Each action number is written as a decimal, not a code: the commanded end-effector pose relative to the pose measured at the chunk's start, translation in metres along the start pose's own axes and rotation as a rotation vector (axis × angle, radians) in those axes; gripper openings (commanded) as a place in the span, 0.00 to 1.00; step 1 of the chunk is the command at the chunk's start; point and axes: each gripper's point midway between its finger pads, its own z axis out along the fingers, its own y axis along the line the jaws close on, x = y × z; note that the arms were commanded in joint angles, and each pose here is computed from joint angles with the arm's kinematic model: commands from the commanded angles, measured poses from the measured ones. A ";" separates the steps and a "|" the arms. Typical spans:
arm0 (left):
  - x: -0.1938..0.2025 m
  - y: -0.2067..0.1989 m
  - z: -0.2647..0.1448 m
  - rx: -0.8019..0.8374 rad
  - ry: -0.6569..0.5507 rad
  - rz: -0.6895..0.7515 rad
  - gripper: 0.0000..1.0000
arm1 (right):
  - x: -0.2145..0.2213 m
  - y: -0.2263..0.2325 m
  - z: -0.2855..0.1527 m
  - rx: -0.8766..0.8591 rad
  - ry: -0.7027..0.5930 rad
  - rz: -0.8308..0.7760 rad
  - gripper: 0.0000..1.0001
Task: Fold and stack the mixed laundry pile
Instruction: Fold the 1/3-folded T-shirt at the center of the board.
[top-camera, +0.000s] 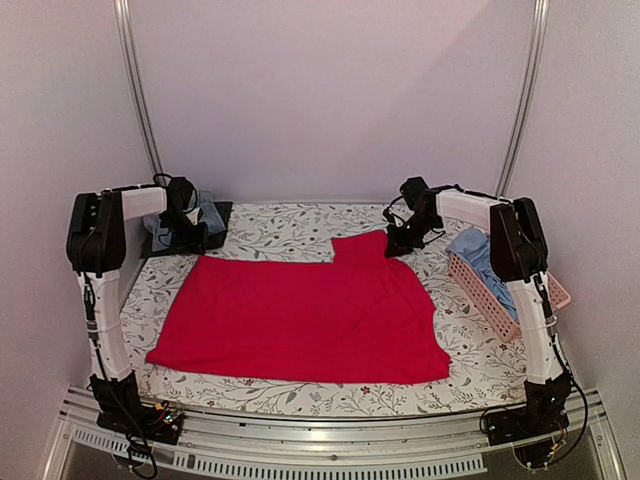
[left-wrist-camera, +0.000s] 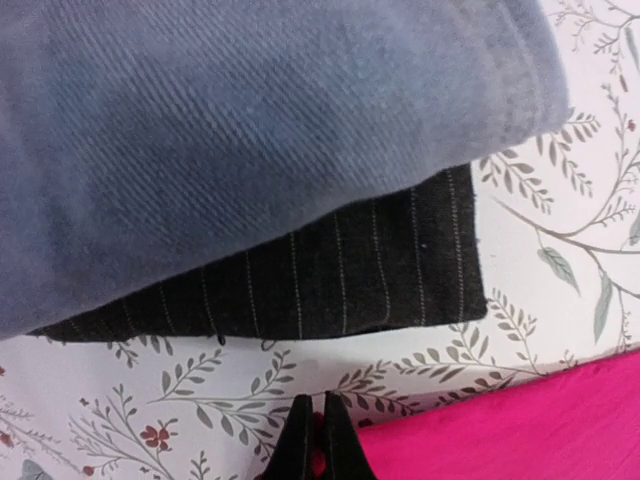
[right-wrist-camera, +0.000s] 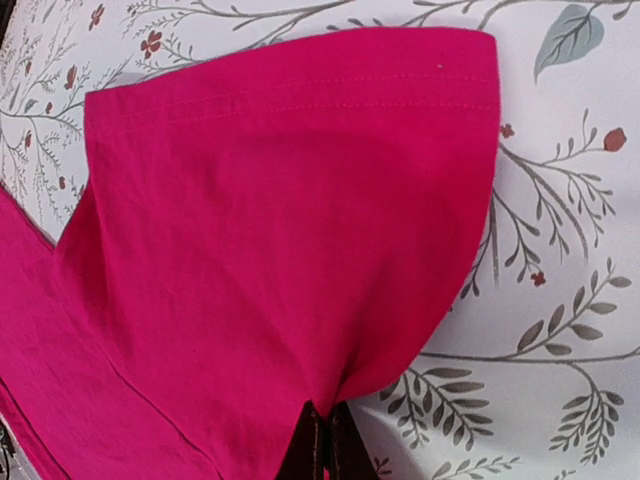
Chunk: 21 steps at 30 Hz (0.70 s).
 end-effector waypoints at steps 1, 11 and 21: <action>-0.024 -0.016 -0.055 0.058 -0.144 0.026 0.00 | -0.018 0.025 -0.053 -0.067 -0.105 -0.006 0.00; 0.017 -0.017 -0.080 0.090 -0.157 0.032 0.00 | 0.031 0.047 -0.081 -0.120 -0.102 0.023 0.00; 0.069 -0.008 -0.101 0.077 -0.147 0.010 0.00 | 0.090 0.082 -0.096 -0.122 -0.066 0.017 0.00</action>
